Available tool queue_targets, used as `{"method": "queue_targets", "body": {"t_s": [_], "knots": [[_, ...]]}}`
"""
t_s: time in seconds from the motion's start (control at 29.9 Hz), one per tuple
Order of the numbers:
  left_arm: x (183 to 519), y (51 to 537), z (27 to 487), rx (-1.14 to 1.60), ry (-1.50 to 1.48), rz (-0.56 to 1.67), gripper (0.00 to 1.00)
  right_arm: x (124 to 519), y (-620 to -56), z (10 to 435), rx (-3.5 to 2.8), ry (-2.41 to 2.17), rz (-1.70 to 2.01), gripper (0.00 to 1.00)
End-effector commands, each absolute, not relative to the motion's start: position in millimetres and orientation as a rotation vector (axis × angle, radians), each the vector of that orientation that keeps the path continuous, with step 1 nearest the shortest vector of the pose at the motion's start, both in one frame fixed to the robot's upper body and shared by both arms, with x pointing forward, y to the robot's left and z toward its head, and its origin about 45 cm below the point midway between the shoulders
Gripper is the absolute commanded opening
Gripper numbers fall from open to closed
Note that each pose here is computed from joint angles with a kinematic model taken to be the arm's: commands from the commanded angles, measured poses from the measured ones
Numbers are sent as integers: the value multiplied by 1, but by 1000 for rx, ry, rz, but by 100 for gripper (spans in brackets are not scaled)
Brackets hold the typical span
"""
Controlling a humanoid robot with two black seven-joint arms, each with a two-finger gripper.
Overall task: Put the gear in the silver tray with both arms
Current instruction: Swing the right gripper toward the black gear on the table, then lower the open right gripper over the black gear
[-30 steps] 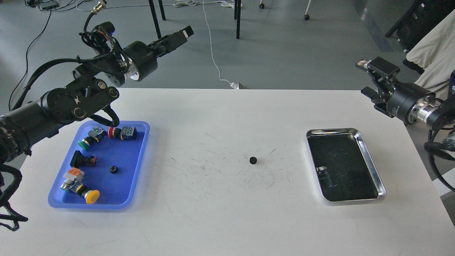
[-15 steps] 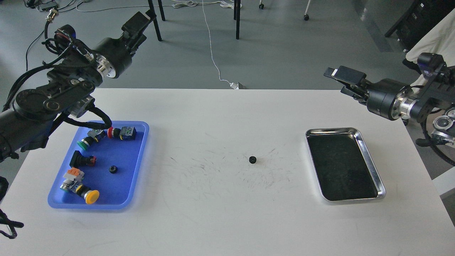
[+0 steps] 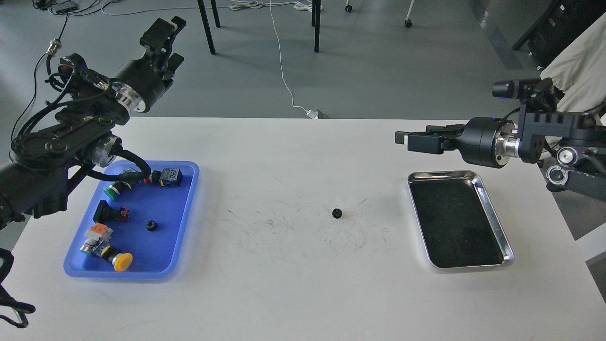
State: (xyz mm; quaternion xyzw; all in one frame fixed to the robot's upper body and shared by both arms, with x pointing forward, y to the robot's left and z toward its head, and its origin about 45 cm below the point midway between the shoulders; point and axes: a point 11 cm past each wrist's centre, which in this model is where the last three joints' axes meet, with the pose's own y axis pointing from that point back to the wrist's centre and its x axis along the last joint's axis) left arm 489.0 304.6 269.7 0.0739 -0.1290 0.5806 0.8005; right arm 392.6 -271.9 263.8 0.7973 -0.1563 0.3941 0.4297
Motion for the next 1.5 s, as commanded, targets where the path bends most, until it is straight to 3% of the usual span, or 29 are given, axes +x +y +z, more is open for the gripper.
{"method": "queue_targets", "body": {"t_s": [0.0,0.67,0.9,1.47], "knots": [[485,310,269,156,-263,1238,98,394,-258,267,1984,-329,1044,98],[465,316,245,54,10,1011,99,377,-232,247,1938,57,1245,97],[477,367,248,161,67,1166,99,374,-238,233,1922,90,1206,97],[468,393,234,275,53,1192,99,378,-230,207,1803,305,1274,98]]}}
